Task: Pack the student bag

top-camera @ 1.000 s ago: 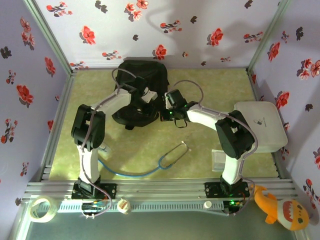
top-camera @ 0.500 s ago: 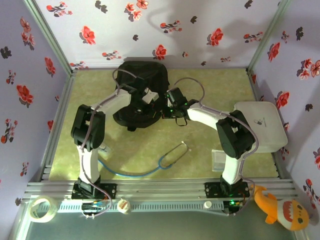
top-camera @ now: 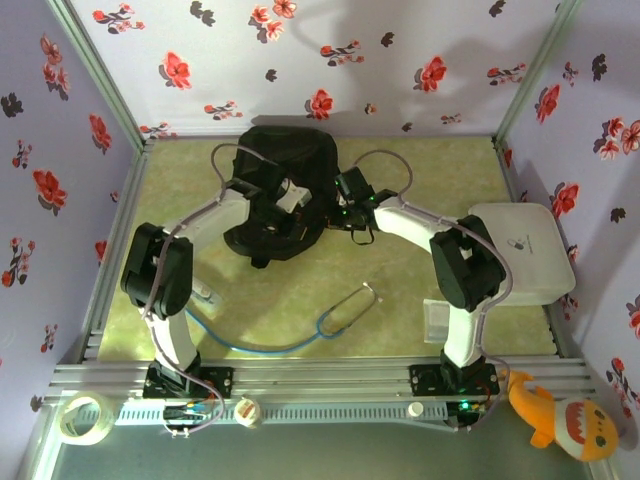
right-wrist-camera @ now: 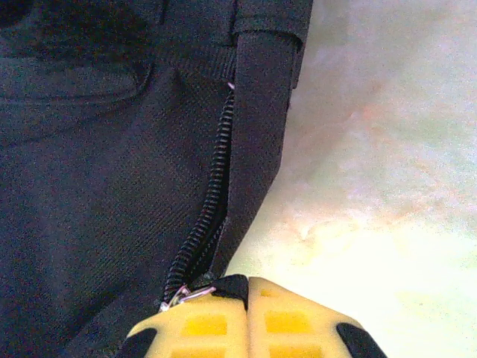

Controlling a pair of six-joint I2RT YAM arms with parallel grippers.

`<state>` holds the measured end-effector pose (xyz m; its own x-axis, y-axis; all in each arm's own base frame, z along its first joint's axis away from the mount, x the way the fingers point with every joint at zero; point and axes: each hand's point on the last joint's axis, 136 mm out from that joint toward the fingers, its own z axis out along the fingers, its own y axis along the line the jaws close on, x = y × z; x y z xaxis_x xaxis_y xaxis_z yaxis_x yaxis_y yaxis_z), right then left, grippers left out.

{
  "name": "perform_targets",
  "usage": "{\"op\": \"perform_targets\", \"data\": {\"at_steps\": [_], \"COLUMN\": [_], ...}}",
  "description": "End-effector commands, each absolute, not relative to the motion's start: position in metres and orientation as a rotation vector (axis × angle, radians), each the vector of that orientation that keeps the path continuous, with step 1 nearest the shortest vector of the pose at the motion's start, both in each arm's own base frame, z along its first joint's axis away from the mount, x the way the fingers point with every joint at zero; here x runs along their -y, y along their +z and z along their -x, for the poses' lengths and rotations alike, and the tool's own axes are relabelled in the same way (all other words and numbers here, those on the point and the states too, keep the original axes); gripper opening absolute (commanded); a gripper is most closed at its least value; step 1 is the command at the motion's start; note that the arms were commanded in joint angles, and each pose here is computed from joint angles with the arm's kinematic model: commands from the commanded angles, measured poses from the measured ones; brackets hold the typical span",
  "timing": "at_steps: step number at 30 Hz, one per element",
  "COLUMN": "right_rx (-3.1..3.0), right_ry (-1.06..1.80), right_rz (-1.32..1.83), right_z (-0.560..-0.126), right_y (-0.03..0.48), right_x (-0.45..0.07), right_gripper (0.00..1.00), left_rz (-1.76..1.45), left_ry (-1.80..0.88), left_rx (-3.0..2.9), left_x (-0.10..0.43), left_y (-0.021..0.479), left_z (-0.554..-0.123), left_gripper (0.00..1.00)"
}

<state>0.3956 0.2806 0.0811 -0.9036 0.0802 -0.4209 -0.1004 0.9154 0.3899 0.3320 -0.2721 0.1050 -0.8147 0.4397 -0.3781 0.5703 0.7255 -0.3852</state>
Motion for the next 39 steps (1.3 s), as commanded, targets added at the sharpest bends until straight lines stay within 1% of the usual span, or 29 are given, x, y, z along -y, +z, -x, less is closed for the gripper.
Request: {"op": "perform_targets", "data": {"at_steps": [1,7,11,14,18,20,21,24,29,33,37,38,39], "right_rx": [-2.571,-2.567,-2.57,-2.556,-2.573,-2.571,-2.567,-2.536,-2.489,-2.471,-2.503,-2.517,-2.535], "right_ry": [0.398,0.394,0.433,0.459,0.559,0.597,0.621,0.743,0.96,1.046,0.951,0.906,0.852], "right_rz": [-0.225,-0.207,-0.116,-0.04,0.094,0.151,0.179,0.27,0.364,0.392,0.363,0.348,0.326], "right_z": [-0.437,-0.442,-0.434,-0.426,-0.412,-0.406,-0.402,-0.391,-0.368,-0.354,-0.353,-0.354,-0.357], "right_y": [0.082,0.094,0.102,0.106,0.104,0.103,0.103,0.113,0.122,0.125,0.117,0.113,0.108], "right_x": [-0.23,-0.227,-0.232,-0.233,-0.247,-0.251,-0.253,-0.266,-0.284,-0.288,-0.275,-0.27,-0.264], "right_gripper": [0.0,0.0,0.0,0.05,0.07,0.03,0.0,0.0,0.0,0.0,0.0,0.02,0.06], "left_rz": [-0.831,-0.91,-0.883,-0.865,-0.852,-0.85,-0.848,-0.798,-0.702,-0.673,-0.645,-0.639,-0.628], "left_ry": [-0.737,-0.725,-0.68,-0.687,-0.704,-0.72,-0.728,-0.756,-0.795,-0.82,-0.761,-0.754,-0.745], "left_rx": [-2.837,-2.833,-2.831,-2.83,-2.791,-2.744,-2.72,-2.666,-2.646,-2.687,-2.728,-2.737,-2.747], "left_x": [0.255,0.26,0.257,0.26,0.268,0.276,0.28,0.291,0.303,0.311,0.31,0.31,0.311], "left_y": [0.107,0.112,0.111,0.109,0.117,0.127,0.132,0.141,0.135,0.119,0.101,0.097,0.093], "left_z": [-0.278,-0.26,-0.264,-0.267,-0.276,-0.281,-0.284,-0.296,-0.313,-0.318,-0.327,-0.329,-0.331], "left_gripper": [0.0,0.0,0.0,0.0,0.0,0.06,0.12,0.28,0.46,0.5,0.51,0.52,0.51]}}
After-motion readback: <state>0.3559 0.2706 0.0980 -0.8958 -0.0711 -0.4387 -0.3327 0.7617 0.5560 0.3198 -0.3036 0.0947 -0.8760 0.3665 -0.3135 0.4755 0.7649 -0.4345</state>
